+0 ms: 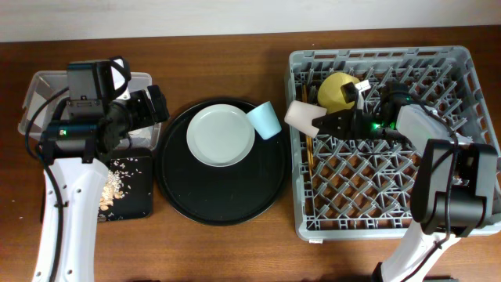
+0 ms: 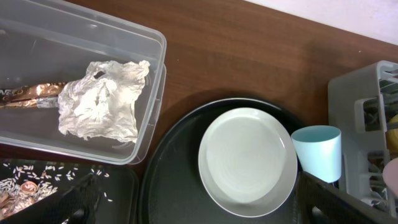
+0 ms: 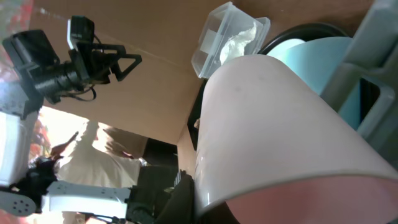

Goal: Sort waste into correct bins and load items into the dishwasher rack
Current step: 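Lower the pink cup into the rack beside the bowl, release, then move right gripper back to the white plate on the tray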

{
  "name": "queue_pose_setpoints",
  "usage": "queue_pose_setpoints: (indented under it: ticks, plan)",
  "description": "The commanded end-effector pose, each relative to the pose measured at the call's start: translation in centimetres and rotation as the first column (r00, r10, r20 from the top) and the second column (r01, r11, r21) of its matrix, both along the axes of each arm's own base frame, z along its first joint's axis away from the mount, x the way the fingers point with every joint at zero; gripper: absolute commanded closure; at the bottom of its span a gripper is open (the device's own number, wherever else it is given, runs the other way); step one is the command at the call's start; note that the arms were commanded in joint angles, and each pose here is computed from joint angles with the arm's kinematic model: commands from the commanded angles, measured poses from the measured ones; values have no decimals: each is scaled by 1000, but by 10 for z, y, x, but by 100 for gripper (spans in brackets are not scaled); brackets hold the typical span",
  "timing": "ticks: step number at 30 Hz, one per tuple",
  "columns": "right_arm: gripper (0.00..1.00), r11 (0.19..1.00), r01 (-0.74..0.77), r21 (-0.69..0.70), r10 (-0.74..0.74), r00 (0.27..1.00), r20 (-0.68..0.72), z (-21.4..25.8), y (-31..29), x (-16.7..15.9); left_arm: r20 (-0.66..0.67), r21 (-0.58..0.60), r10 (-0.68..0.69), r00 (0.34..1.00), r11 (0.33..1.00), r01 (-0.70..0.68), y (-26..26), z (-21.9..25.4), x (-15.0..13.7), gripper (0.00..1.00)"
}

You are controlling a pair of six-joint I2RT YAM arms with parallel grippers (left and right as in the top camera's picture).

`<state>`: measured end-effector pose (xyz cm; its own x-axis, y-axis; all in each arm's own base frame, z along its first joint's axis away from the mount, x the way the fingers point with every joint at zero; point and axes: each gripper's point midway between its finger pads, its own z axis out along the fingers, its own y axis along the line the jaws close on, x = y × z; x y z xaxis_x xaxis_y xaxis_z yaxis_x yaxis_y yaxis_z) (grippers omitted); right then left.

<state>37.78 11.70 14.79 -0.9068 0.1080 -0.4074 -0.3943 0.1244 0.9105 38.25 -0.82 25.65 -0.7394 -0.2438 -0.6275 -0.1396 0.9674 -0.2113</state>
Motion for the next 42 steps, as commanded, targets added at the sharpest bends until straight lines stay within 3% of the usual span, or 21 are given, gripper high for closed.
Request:
queue_pose_setpoints:
  ticks: [1,10,14,18,27,31,32,33,42]
  plan:
    - [96,998,-36,-47,36,999,4,-14,13,-3,17,-1,4,1000,1000,-4,1,6,1,1]
    - [94,993,-29,-111,32,999,22,-25,11,1,17,-1,4,1000,1000,-4,1,6,1,1]
    - [79,973,-32,-228,23,999,-43,-46,6,-4,16,-1,4,1000,1000,-4,1,6,1,1]
    - [75,963,-36,-267,10,995,-98,-54,0,-10,16,-1,4,1000,1000,-4,1,6,1,1]
    - [58,957,-3,-289,-21,997,-79,-17,-19,-27,17,-1,4,1000,1000,-4,1,6,1,1]
    - [34,893,25,-449,-58,997,-60,-4,-33,-35,17,-1,4,1000,1000,-4,1,6,1,1]
    - [21,867,42,-497,-80,995,-55,0,-38,-36,17,-1,4,1000,1000,-4,1,6,1,1]
    - [2,846,58,-530,-95,995,-42,4,-42,-36,17,-1,4,1000,1000,-4,1,6,1,1]
    - [2,628,275,-728,-185,961,204,76,-39,-38,16,-1,4,1000,1000,-4,1,6,1,1]
